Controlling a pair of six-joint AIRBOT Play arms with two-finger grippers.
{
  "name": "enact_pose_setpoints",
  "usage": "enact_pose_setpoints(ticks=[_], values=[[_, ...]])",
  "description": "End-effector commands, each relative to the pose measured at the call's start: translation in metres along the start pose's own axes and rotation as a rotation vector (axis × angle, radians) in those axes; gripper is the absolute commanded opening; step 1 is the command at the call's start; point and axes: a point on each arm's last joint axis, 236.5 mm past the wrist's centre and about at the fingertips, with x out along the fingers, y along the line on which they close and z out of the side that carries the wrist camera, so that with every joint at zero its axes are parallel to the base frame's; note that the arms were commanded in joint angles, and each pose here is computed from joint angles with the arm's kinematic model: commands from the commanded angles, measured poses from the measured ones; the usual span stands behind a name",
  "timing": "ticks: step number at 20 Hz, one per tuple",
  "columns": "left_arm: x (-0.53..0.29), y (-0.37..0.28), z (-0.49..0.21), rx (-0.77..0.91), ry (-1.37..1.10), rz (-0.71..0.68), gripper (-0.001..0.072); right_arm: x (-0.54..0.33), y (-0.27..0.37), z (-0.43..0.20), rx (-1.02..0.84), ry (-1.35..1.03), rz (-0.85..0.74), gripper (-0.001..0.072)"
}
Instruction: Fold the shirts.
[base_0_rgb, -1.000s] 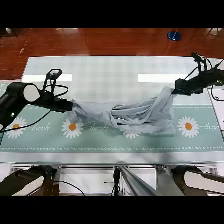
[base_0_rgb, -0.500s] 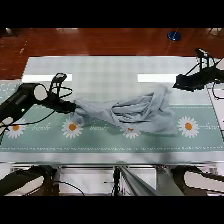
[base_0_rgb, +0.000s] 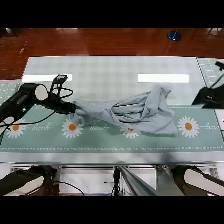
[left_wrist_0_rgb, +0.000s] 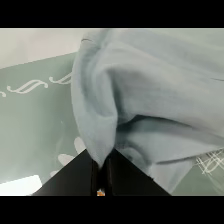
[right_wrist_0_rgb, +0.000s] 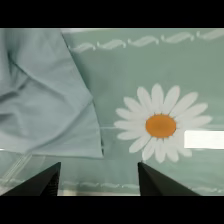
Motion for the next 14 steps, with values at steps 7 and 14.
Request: enact_pose_setpoints(ticks=[7, 14], values=[[0.0, 0.0, -0.003, 0.027, 0.011, 0.0, 0.0039, 0.093, 0.008, -0.099, 0.195, 0.108, 0.336, 0.0538], [0.0, 0.0, -0.003, 0.041, 0.014, -0.001, 0.004, 0.119, 0.001, -0.103, 0.203, 0.092, 0.314, 0.054]])
